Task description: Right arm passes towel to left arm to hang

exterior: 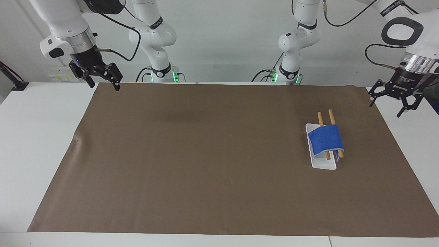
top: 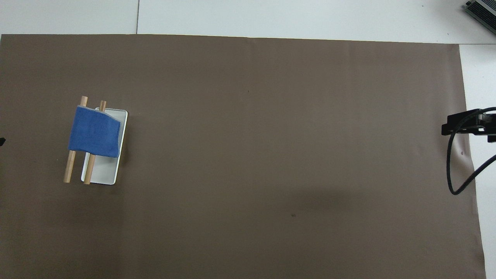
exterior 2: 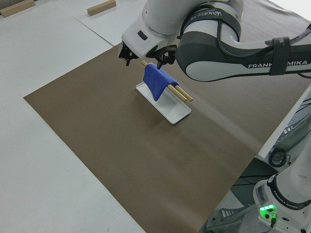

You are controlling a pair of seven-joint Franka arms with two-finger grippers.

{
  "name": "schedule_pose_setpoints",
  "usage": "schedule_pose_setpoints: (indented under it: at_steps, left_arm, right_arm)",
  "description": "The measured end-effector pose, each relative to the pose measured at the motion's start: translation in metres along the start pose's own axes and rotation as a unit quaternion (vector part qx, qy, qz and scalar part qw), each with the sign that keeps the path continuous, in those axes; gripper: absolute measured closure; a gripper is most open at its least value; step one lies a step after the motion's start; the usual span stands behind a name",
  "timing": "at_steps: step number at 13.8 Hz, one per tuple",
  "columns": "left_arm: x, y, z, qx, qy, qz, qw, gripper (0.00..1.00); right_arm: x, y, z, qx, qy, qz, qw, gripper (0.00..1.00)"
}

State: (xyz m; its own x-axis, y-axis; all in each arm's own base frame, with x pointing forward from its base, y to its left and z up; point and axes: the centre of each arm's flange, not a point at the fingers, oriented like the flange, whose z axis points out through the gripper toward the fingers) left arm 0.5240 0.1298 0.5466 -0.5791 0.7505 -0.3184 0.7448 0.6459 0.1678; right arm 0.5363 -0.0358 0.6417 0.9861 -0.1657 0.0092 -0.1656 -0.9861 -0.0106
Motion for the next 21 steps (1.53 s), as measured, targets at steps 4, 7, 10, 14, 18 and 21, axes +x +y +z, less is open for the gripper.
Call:
schedule_pose_setpoints:
  at_steps: [4,7,10,14,18,21]
  left_arm:
    - [-0.077,-0.033,0.015,-0.01,0.039,0.126,0.991,0.0]
    - [-0.113,-0.036,0.009,-0.031,0.054,0.238,0.969,0.02]
    - [-0.129,-0.019,-0.004,-0.043,0.057,0.368,0.927,0.09]
    - [-0.145,-0.021,-0.006,-0.027,0.062,0.563,0.824,0.1]
    - [-0.158,-0.046,-0.009,0.05,0.051,0.736,0.673,0.0]
    - [-0.162,-0.067,-0.019,0.105,0.029,0.823,0.558,0.0]
  right_arm:
    - [-0.003,-0.008,0.0,0.0,-0.001,-0.008,1.0,0.0]
    - [-0.003,-0.007,0.002,0.0,-0.004,-0.007,1.0,0.0]
    - [-0.003,-0.008,0.002,0.0,-0.004,-0.008,1.0,0.0]
    - [-0.005,-0.008,0.001,-0.001,-0.008,-0.008,1.0,0.0]
    - [-0.005,-0.008,0.001,0.0,-0.007,-0.008,1.0,0.0]
    - [-0.005,-0.008,0.001,0.0,-0.007,-0.008,1.0,0.0]
